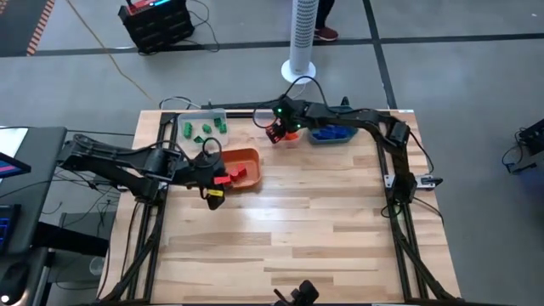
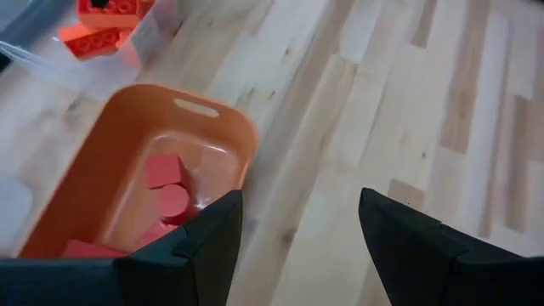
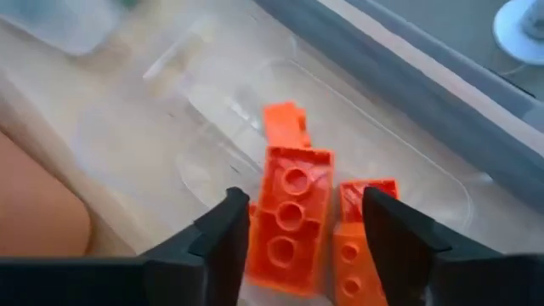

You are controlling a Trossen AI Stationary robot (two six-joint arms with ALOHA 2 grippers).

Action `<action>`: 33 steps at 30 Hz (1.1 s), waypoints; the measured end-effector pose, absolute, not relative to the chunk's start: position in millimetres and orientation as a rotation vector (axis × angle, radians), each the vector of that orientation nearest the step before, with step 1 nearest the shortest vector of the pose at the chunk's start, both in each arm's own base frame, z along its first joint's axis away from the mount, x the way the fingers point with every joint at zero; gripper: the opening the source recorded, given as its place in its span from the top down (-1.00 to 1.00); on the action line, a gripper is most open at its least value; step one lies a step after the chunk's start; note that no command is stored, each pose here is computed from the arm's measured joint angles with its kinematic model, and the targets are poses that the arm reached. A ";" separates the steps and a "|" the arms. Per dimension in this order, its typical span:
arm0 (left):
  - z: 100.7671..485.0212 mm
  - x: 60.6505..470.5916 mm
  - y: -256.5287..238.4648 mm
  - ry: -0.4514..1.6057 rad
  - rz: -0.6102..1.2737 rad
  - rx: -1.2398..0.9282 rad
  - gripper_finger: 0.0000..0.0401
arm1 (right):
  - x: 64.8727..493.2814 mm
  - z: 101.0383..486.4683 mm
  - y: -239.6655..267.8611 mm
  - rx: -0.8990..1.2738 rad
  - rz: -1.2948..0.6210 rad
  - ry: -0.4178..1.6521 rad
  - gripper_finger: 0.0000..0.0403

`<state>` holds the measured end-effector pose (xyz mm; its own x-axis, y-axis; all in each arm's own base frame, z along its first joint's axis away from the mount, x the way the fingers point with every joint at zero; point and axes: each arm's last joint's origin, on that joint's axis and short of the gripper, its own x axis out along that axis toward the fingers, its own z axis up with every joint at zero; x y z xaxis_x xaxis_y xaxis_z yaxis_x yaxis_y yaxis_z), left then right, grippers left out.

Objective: Sort blocks
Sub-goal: Return to Home Position

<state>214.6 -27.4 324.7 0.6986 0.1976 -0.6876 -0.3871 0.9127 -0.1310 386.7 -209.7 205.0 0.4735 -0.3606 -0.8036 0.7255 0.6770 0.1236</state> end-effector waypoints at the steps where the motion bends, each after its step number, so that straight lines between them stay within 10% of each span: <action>1: 325.0 214.6 -27.0 0.725 0.331 -0.288 -0.14 | 385.2 206.5 -209.9 0.492 -0.688 0.843 -0.16; 16: 339.9 210.1 -20.6 0.549 0.430 -0.489 -0.13 | 333.8 347.1 -106.3 0.111 -0.457 0.550 -0.07; 33: 285.6 215.6 -45.5 0.077 0.350 -0.545 0.11 | 207.8 301.9 2.9 0.248 -0.275 0.202 0.11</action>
<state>215.6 -45.5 285.6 0.9381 0.3050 -0.1640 -0.3457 0.7978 -0.4940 207.8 2.9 301.9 0.9428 -0.2420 -0.2293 0.2913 0.9326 0.2131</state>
